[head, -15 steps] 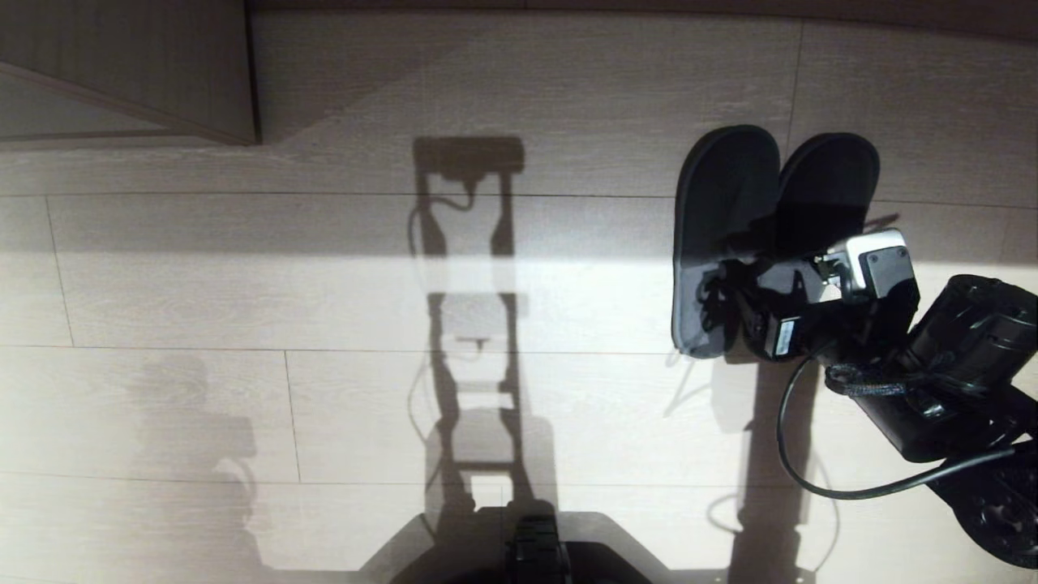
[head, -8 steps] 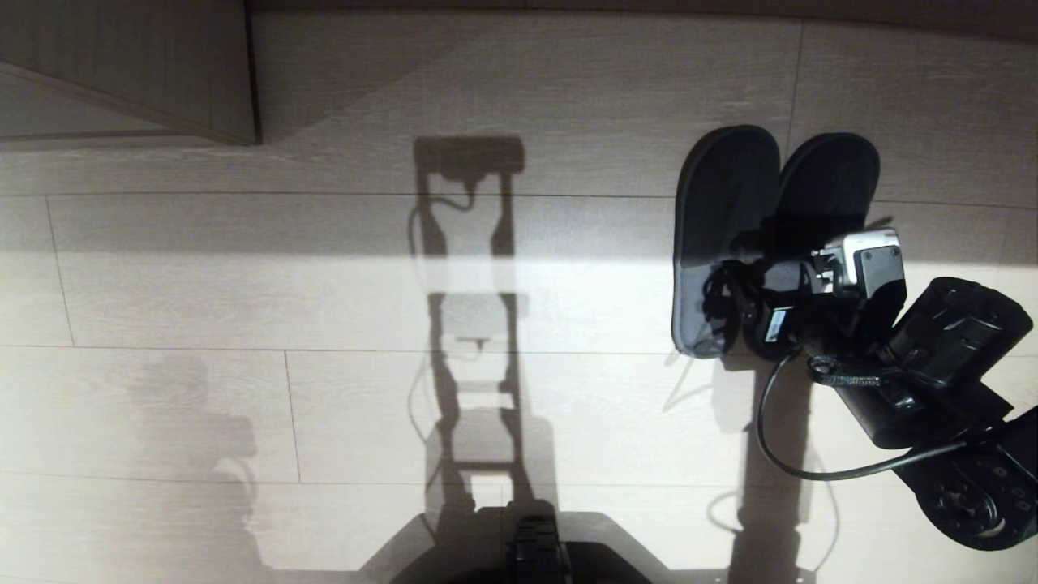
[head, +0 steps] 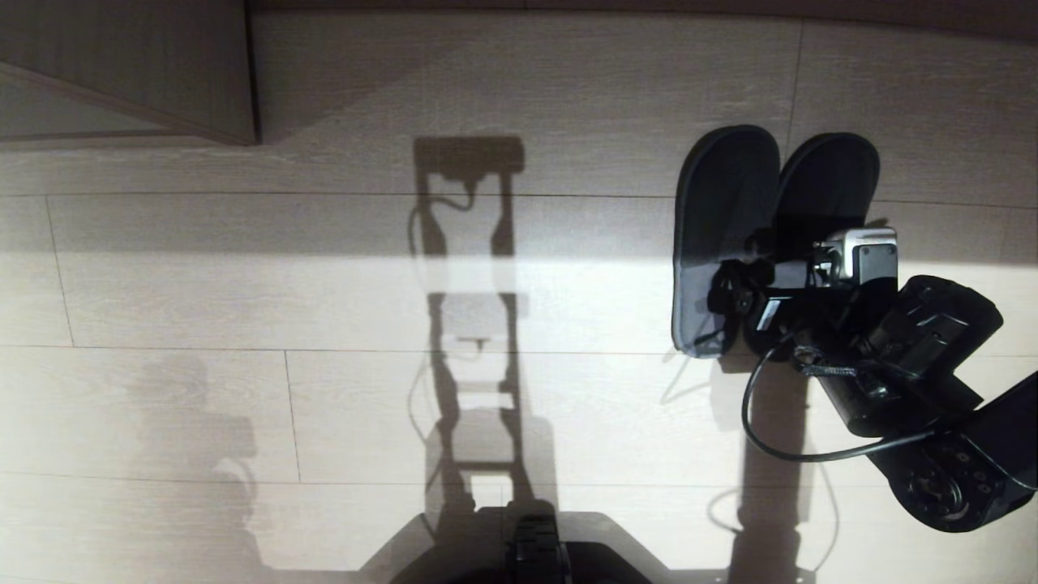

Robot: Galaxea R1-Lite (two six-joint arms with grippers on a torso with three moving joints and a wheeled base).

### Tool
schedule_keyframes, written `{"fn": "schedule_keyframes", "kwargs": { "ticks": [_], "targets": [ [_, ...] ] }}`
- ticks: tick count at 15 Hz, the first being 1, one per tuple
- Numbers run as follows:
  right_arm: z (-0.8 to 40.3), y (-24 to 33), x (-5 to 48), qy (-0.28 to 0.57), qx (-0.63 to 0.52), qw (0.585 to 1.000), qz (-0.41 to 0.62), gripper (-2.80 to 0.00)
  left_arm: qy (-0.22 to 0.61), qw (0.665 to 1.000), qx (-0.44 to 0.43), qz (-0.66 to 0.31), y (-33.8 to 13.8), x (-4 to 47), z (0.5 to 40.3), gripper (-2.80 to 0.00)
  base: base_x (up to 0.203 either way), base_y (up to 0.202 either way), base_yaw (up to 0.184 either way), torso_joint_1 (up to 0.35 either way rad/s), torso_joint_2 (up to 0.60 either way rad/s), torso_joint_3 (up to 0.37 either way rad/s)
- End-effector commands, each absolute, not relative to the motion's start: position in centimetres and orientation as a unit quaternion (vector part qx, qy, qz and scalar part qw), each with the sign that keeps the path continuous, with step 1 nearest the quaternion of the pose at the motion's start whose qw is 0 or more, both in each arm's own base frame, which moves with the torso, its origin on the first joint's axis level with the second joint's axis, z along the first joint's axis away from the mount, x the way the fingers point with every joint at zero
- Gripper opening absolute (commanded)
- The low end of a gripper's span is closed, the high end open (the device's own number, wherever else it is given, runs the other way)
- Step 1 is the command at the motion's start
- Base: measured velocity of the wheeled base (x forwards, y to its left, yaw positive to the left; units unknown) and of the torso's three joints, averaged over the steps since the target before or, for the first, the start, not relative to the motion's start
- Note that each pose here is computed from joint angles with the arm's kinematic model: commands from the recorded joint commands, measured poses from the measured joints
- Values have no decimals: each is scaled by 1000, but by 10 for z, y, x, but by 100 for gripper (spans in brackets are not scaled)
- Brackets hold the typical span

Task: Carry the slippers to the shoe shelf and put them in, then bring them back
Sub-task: Pick up the slippers on the floor

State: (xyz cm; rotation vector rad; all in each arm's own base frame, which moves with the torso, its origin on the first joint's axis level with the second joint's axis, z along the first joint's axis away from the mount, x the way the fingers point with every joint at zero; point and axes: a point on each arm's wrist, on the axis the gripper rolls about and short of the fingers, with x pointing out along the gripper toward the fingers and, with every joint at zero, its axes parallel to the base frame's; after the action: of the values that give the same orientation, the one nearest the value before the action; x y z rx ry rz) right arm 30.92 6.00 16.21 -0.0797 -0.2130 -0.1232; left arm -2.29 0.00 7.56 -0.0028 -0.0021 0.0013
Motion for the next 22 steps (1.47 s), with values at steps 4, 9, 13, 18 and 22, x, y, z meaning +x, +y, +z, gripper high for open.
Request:
{"fn": "schedule_keyframes", "kwargs": {
  "ticks": [4, 9, 13, 18, 22],
  "targets": [
    [170, 64, 326, -136, -26, 988, -65, 0, -2, 1000, -2, 2, 0, -23, 76, -280, 0, 0, 0, 0, 0, 0],
    [184, 67, 342, -173, -10, 983, -66, 0, -2, 1000, -2, 2, 0, -23, 76, -280, 0, 0, 0, 0, 0, 0],
    [195, 69, 350, -199, -7, 978, -66, 0, -2, 1000, -2, 1, 0, -23, 76, -280, 0, 0, 0, 0, 0, 0],
    [194, 72, 361, -208, -7, 977, -55, -280, -2, 1000, -4, 2, 0, -23, 76, -280, 0, 0, 0, 0, 0, 0],
    [190, 72, 367, -208, -9, 977, -40, -280, -2, 1000, -4, 1, 0, -23, 76, -280, 0, 0, 0, 0, 0, 0]
  ]
}}
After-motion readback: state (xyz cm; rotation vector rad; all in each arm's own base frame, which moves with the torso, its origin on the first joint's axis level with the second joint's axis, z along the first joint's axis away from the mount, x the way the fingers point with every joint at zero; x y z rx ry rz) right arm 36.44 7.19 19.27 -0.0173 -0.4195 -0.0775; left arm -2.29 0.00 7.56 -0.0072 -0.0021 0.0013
